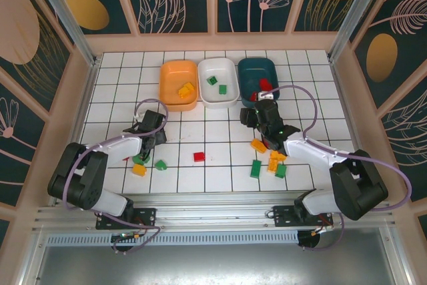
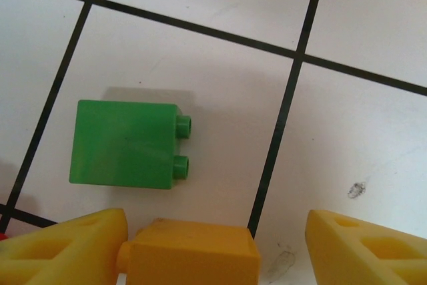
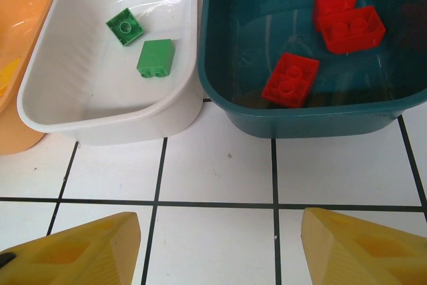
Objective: Sort the legos into containers by color
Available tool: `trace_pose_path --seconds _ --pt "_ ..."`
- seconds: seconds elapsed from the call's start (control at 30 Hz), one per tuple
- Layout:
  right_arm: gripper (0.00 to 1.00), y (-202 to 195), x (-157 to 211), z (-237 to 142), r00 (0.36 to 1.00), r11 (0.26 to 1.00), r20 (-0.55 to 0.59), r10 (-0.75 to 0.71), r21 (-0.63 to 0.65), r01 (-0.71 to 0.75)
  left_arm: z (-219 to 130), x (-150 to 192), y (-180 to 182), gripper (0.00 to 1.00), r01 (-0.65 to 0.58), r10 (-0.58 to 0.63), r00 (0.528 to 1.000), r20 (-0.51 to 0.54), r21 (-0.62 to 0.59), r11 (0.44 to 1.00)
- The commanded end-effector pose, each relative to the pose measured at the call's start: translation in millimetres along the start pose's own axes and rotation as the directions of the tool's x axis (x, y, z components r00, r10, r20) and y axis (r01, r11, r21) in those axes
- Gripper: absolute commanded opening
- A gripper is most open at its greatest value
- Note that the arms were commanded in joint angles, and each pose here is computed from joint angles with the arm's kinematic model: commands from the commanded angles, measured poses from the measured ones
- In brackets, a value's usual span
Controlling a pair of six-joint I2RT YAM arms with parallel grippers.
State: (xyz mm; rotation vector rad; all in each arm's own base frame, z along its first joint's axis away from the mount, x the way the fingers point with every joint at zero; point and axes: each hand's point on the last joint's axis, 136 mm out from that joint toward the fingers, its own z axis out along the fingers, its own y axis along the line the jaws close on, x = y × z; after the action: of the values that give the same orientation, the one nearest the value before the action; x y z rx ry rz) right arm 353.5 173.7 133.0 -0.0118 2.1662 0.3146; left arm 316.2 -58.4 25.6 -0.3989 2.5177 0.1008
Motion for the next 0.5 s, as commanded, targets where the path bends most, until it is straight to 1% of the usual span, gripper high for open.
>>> trace_pose_path --seconds 0.0,0.07,0.17,0.3,0.43,0.47 --pt "0.65 3 -8 -7 0.999 1.0 0.041 0.022 -0.015 -0.022 2 -2 -3 0.67 -0.006 0.006 1.0 0.003 0.014 1.0" --pt "0.64 2 -8 -7 0.999 1.0 0.041 0.024 -0.013 -0.023 4 1 -3 0.64 -0.01 0.01 1.0 -0.012 0.013 1.0" --pt "0.64 3 -8 -7 0.999 1.0 0.039 0.022 -0.016 -0.021 5 2 -7 0.5 -0.012 0.012 1.0 -0.023 0.023 1.0" --pt "0.63 2 -10 -9 0.998 1.0 0.051 0.024 -0.012 -0.023 9 2 -13 0.46 -0.007 0.009 0.999 -0.034 0.047 0.999" --pt "0.62 2 -10 -10 0.998 1.0 0.053 0.025 -0.015 -0.024 11 1 -21 0.33 -0.007 0.01 0.999 -0.044 0.074 0.997" --pt "0.62 2 -10 -10 0.998 1.0 0.054 0.025 -0.016 -0.024 10 0 -23 0.31 -0.006 0.01 0.999 -0.044 0.081 0.997"
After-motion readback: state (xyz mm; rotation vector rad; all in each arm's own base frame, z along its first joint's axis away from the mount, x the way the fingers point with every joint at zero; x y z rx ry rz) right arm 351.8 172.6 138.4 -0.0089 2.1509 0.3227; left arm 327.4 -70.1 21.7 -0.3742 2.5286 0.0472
